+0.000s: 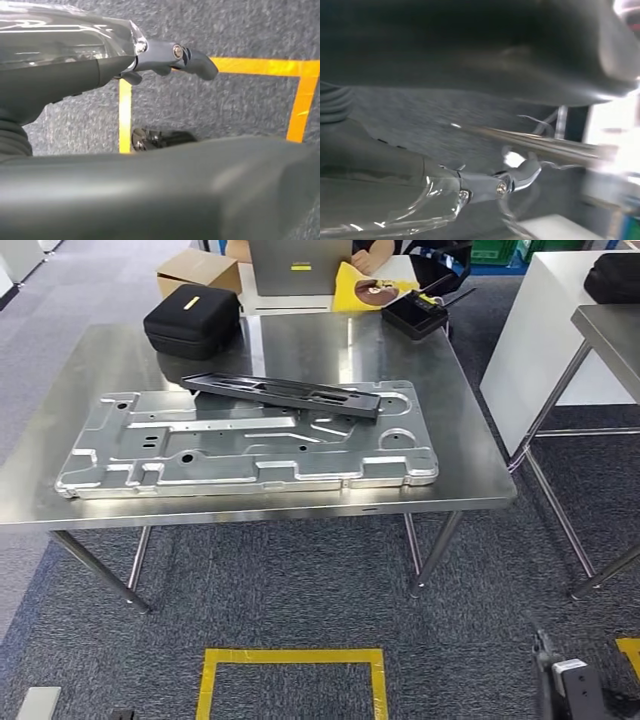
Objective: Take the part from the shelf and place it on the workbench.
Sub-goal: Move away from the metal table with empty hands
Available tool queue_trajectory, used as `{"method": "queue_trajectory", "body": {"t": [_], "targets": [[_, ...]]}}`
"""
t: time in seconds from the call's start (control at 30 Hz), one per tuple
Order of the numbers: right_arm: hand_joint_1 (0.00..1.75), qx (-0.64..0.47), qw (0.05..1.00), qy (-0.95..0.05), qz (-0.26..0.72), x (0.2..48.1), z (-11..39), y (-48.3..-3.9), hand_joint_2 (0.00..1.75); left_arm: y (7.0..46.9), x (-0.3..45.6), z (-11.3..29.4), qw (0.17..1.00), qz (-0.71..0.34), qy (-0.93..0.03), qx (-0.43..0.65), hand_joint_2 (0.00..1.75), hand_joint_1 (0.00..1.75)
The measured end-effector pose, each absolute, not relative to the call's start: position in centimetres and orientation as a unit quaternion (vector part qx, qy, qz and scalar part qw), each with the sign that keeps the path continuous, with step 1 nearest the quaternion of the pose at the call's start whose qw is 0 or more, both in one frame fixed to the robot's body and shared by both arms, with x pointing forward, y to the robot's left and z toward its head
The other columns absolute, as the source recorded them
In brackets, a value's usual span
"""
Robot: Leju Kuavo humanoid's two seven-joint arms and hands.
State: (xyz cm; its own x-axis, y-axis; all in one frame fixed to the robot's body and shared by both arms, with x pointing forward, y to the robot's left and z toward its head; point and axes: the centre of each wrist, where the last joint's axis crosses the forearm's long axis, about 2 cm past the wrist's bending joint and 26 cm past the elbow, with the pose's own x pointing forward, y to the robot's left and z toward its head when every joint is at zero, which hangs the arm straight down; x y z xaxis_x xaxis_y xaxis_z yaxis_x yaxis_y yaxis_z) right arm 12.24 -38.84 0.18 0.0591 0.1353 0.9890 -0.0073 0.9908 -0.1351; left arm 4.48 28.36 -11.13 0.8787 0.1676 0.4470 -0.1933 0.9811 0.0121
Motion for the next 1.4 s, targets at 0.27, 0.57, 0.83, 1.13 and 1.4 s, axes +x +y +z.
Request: {"method": "queue_trajectory", "body": {"t": [0.27, 0.57, 0.83, 1.13, 1.4], "targets": [[0.00, -0.034, 0.821, -0.569, 0.041, 8.7, -6.2, -37.0, 0.00, 28.3, 4.6, -11.1, 0.970, 0.092, -0.223, 0.028, 0.00, 0.00], [0.00, -0.034, 0.919, -0.392, 0.007, 3.8, -10.5, -34.7, 0.00, 28.1, 4.7, -11.1, 0.970, 0.089, -0.223, 0.025, 0.00, 0.00], [0.00, -0.044, 0.961, -0.273, -0.013, 2.9, -11.0, -33.8, 0.00, 28.0, 4.8, -11.1, 0.971, 0.091, -0.221, 0.019, 0.00, 0.00], [0.00, -0.026, 0.978, -0.205, -0.019, 2.6, -11.2, -32.9, 0.00, 28.0, 4.6, -11.1, 0.972, 0.094, -0.215, 0.015, 0.00, 0.00], [0.00, -0.016, 0.978, -0.209, -0.014, 2.9, -11.2, -32.6, 0.00, 28.0, 5.0, -11.1, 0.971, 0.094, -0.219, 0.015, 0.00, 0.00]]}}
